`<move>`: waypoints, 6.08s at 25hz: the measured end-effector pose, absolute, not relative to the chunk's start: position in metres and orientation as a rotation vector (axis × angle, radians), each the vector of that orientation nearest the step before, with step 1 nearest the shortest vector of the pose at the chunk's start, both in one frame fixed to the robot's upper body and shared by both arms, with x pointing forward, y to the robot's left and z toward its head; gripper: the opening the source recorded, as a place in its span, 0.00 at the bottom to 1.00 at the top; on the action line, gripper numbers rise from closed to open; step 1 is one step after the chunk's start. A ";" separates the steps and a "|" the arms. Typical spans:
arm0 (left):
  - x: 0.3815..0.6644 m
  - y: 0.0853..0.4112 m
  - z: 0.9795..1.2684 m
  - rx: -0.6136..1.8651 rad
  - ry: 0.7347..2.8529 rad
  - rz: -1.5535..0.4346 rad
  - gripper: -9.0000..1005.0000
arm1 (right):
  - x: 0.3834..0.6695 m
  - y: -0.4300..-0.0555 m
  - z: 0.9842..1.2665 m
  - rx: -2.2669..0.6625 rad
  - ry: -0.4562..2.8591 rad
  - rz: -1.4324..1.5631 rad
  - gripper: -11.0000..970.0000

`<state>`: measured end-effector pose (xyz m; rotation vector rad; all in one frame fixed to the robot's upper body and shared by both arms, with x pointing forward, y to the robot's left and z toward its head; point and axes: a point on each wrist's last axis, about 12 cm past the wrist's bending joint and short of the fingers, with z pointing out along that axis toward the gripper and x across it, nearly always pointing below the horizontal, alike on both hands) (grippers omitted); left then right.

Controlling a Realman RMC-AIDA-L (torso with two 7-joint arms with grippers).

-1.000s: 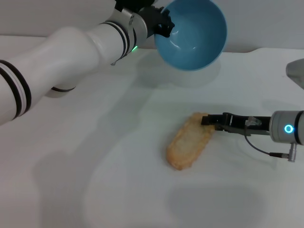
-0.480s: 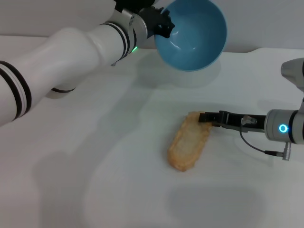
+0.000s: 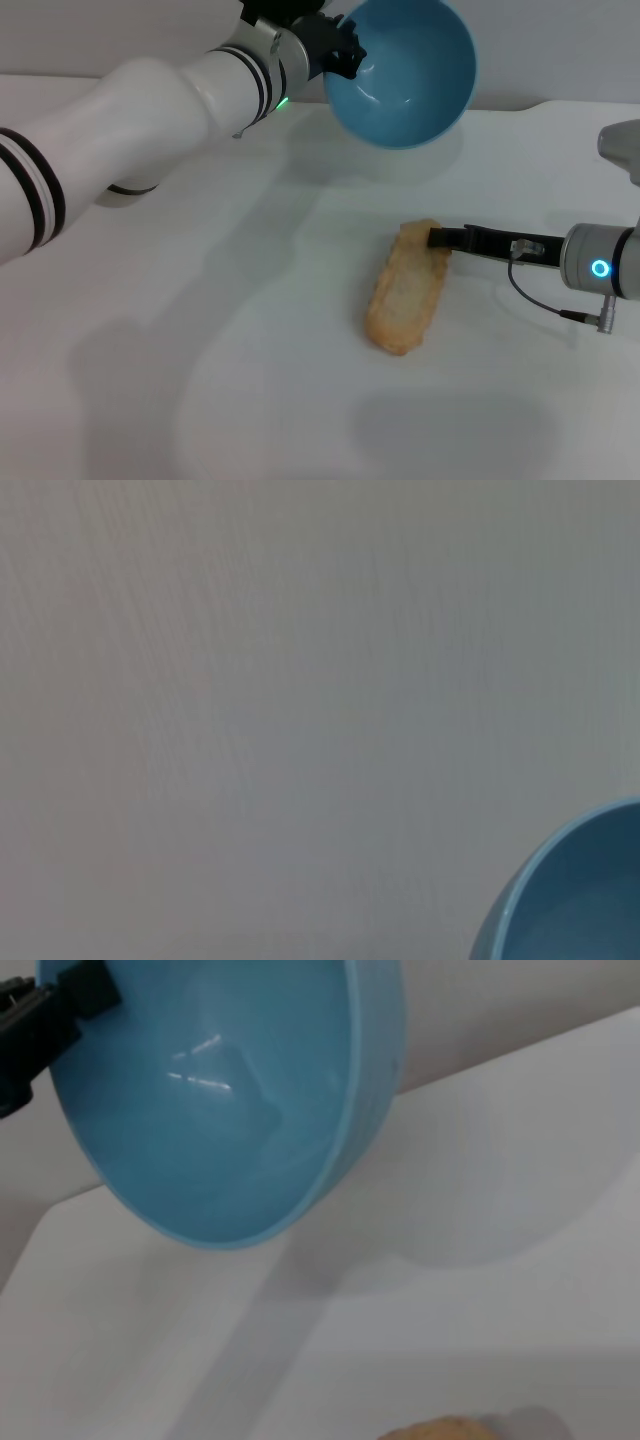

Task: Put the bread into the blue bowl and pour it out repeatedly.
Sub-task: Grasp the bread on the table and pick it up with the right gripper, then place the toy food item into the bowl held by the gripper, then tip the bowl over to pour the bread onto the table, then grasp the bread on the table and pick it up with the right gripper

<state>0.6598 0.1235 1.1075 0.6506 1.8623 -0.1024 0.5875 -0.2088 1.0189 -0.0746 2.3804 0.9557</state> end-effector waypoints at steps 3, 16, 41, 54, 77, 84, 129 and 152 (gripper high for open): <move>0.660 0.124 1.107 0.653 1.861 -0.099 0.01 | 0.588 -0.209 1.019 -0.088 2.376 0.953 0.30; 0.659 0.129 1.104 0.660 1.869 -0.088 0.01 | 0.586 -0.215 1.043 -0.393 2.240 1.030 0.18; 0.623 0.088 1.081 0.855 2.042 -0.407 0.01 | 0.601 -0.297 1.139 -0.411 1.827 0.867 0.10; 0.621 0.088 1.079 0.816 2.053 -0.414 0.01 | 0.608 -0.266 1.100 -0.348 1.916 0.935 0.09; 0.633 0.094 1.087 0.836 1.984 -0.310 0.01 | 0.566 -0.349 1.106 -0.107 1.754 0.761 0.45; 0.646 0.075 1.110 0.973 1.834 -0.208 0.01 | 0.523 -0.389 1.068 0.062 1.761 0.592 0.45; 0.664 0.112 1.107 0.710 1.927 -0.172 0.01 | 0.523 -0.313 1.034 -0.089 2.431 1.078 0.45; 0.662 0.113 1.103 0.711 1.937 -0.172 0.01 | 0.513 -0.285 1.020 -0.207 2.647 1.150 0.45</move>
